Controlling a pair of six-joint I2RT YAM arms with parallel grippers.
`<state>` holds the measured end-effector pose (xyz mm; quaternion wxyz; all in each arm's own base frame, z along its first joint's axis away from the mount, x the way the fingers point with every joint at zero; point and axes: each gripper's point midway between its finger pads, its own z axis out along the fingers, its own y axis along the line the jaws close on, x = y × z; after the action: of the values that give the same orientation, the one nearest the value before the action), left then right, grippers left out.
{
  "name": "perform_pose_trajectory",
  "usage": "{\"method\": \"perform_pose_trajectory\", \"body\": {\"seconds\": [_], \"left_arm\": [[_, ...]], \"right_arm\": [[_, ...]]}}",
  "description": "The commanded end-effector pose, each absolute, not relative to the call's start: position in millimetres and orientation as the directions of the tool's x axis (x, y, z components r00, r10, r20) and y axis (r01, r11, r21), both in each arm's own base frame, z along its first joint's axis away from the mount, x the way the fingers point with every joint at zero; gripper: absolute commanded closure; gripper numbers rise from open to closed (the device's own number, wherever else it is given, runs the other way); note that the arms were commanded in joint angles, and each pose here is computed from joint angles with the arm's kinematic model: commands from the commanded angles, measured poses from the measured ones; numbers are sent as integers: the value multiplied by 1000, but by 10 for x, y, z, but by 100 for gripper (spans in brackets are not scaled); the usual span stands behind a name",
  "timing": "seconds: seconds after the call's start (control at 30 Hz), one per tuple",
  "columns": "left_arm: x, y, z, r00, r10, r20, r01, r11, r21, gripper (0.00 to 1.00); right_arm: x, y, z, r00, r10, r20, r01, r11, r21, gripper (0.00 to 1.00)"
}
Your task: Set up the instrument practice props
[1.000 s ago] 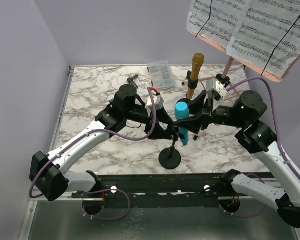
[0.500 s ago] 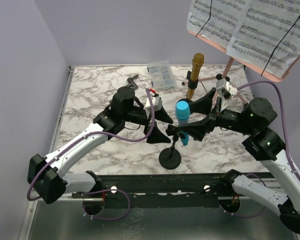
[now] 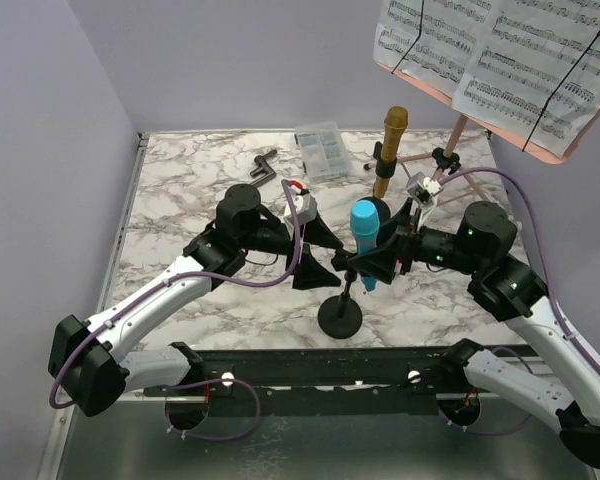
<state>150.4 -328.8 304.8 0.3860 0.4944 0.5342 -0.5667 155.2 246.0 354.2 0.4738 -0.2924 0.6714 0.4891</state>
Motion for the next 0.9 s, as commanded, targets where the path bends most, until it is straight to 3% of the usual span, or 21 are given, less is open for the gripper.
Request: {"method": "perform_pose_trajectory", "body": {"seconds": [0.0,0.27,0.4,0.87], "left_arm": [[1507,-3301,3054,-218,66,-974,965,-135,-225,8],[1430,-3325,2968,-263,101,-960,940,-198,-278,23],[1425,-3338,2885,-279,117,-953,933,-201,-298,27],[1400,-3349,2835,-301,137,-944,919,-224,-325,29]], "right_arm": [[1614,2501,3371,-406,41,-913,-845,364,392,30],[1517,2513,3174,-438,-3,-899,-850,329,413,61],[1450,2464,3090,-443,-23,-896,-849,332,411,62],[1374,2386,2716,-464,-72,-883,-840,352,413,62]]}}
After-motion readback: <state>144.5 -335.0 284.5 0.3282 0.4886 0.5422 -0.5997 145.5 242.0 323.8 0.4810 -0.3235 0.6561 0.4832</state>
